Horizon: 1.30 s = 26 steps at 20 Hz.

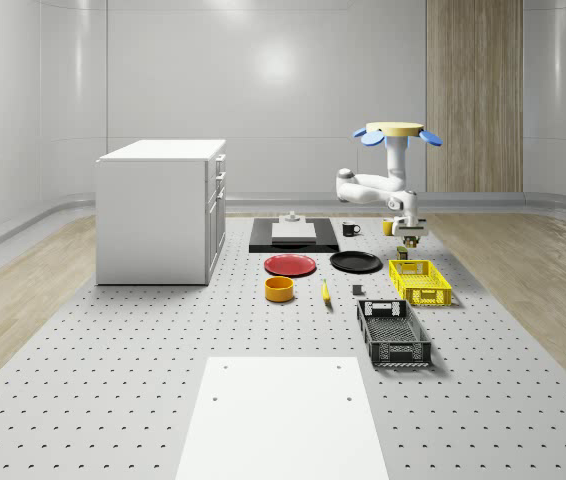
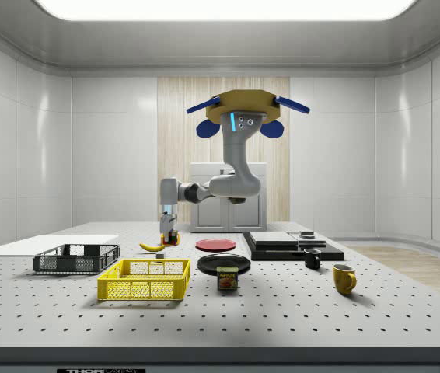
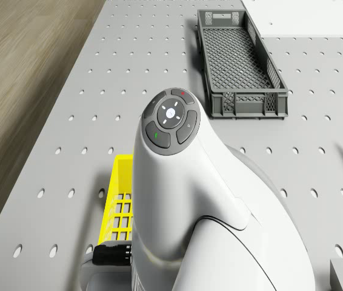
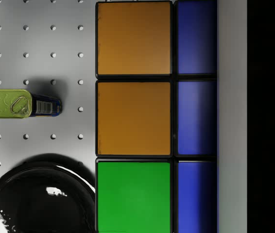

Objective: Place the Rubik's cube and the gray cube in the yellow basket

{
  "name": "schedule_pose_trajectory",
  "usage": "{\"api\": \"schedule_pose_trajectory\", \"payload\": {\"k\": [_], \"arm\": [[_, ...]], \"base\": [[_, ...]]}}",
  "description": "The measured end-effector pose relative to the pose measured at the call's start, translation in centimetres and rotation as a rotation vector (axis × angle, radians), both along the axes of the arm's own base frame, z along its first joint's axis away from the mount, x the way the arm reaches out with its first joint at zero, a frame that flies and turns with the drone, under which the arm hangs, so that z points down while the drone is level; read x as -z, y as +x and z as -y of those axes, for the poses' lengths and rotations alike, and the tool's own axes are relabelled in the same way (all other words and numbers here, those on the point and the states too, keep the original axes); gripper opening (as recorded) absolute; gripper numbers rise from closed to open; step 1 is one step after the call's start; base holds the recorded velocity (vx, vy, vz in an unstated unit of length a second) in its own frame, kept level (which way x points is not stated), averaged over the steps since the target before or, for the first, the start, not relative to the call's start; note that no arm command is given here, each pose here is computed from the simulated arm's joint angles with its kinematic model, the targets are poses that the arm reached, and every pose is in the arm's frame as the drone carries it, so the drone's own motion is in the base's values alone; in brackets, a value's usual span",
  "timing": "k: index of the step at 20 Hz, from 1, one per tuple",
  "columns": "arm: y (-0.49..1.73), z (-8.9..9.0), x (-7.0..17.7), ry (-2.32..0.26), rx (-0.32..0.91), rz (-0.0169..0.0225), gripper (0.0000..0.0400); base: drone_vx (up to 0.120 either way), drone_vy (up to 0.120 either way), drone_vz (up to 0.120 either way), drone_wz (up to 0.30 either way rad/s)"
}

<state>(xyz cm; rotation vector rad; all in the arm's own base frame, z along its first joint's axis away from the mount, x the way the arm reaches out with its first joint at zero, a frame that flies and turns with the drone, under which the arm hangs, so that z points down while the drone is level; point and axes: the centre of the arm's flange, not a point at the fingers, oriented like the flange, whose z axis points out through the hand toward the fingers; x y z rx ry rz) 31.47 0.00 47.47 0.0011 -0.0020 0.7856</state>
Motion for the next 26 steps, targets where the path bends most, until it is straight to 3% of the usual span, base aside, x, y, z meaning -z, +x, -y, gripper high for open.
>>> {"api": "schedule_pose_trajectory", "payload": {"k": [8, 16, 26], "arm": [[0.0, 0.0, 0.0, 0.0, 0.0, 0.0, 0.0325], [0.0, 0.0, -1.9, 0.0, 0.0, 0.0, 0.0325], [0.0, 0.0, -4.3, 0.0, 0.0, 0.0001, 0.0325]], "base": [[0.12, 0.0, -0.05, 0.0], [0.0, 0.0, 0.0, 0.0], [0.0, 0.0, -0.104, 0.0]]}}
